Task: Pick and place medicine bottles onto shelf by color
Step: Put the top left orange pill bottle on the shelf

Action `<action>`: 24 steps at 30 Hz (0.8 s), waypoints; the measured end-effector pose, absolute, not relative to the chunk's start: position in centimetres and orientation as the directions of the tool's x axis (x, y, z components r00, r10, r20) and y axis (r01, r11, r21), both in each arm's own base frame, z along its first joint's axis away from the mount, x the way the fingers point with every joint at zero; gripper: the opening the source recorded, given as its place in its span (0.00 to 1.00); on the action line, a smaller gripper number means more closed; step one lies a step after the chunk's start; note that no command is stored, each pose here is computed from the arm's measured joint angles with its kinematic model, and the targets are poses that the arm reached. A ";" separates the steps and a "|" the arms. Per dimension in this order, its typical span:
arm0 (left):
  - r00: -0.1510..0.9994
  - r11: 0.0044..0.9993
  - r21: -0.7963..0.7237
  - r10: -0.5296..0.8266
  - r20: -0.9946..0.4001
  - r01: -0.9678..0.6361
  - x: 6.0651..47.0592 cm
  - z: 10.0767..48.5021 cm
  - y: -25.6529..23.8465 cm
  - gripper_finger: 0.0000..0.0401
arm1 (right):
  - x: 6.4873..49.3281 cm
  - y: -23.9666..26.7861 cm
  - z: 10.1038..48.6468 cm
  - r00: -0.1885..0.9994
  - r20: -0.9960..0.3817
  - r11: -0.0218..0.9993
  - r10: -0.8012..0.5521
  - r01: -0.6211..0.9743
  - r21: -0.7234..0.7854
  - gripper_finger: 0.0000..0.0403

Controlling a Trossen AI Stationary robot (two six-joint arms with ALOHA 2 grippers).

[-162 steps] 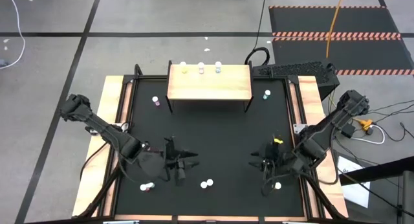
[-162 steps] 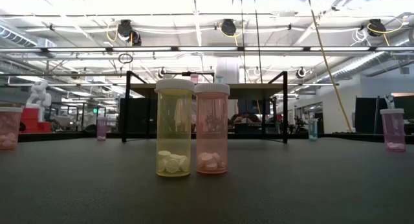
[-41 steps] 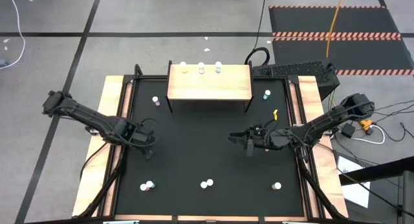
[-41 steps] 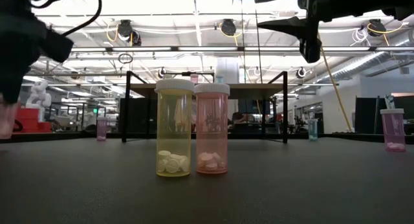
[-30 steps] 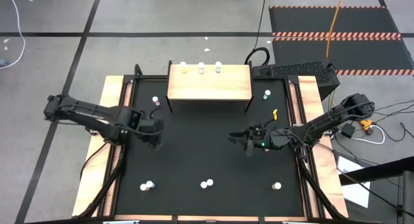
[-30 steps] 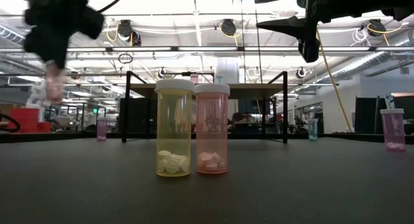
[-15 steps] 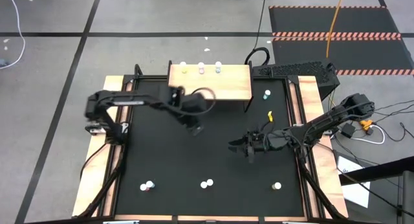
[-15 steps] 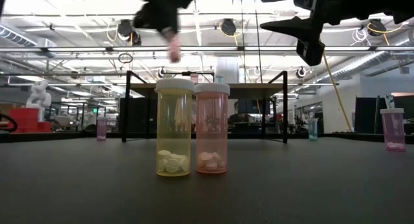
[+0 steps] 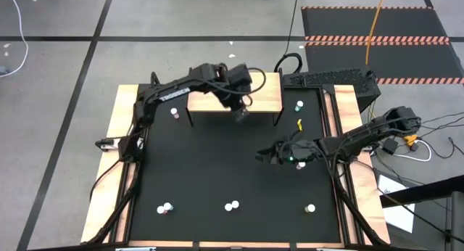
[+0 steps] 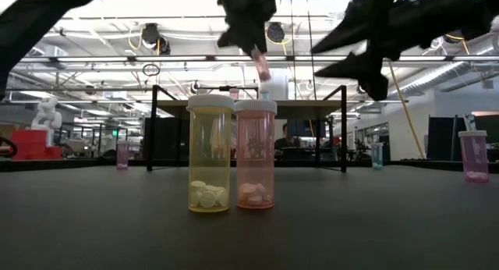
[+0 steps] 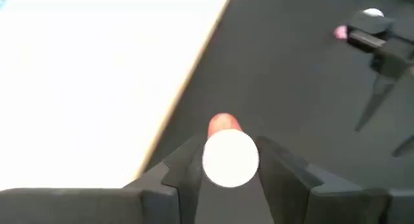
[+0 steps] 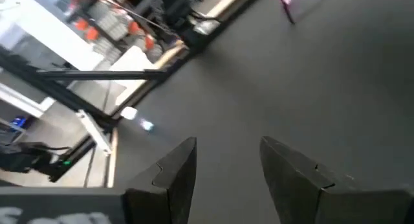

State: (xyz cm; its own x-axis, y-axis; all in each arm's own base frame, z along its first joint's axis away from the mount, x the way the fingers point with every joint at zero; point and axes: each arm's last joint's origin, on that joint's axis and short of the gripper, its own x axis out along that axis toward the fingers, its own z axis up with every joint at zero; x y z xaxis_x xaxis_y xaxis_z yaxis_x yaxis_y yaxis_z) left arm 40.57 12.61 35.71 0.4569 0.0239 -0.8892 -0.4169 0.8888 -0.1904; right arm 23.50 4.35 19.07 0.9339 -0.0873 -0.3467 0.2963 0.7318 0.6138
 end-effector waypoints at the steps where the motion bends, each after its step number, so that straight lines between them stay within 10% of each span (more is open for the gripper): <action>1: 0.463 0.891 -0.184 0.033 -0.886 -0.416 40.6 35.4 13.6 0.36 | 23.6 3.9 19.0 0.930 -0.356 0.724 -0.091 0.307 0.617 0.41; 16: 0.741 0.942 -0.057 0.223 -0.633 -0.332 40.8 37.5 21.9 0.36 | 23.7 -3.2 18.8 0.909 -0.385 0.571 -0.160 0.404 0.715 0.41; 24: 0.783 0.967 -0.089 0.136 -0.607 -0.237 40.6 38.3 21.2 0.36 | 23.9 -3.5 24.6 0.971 -0.218 0.748 -0.095 0.214 0.628 0.41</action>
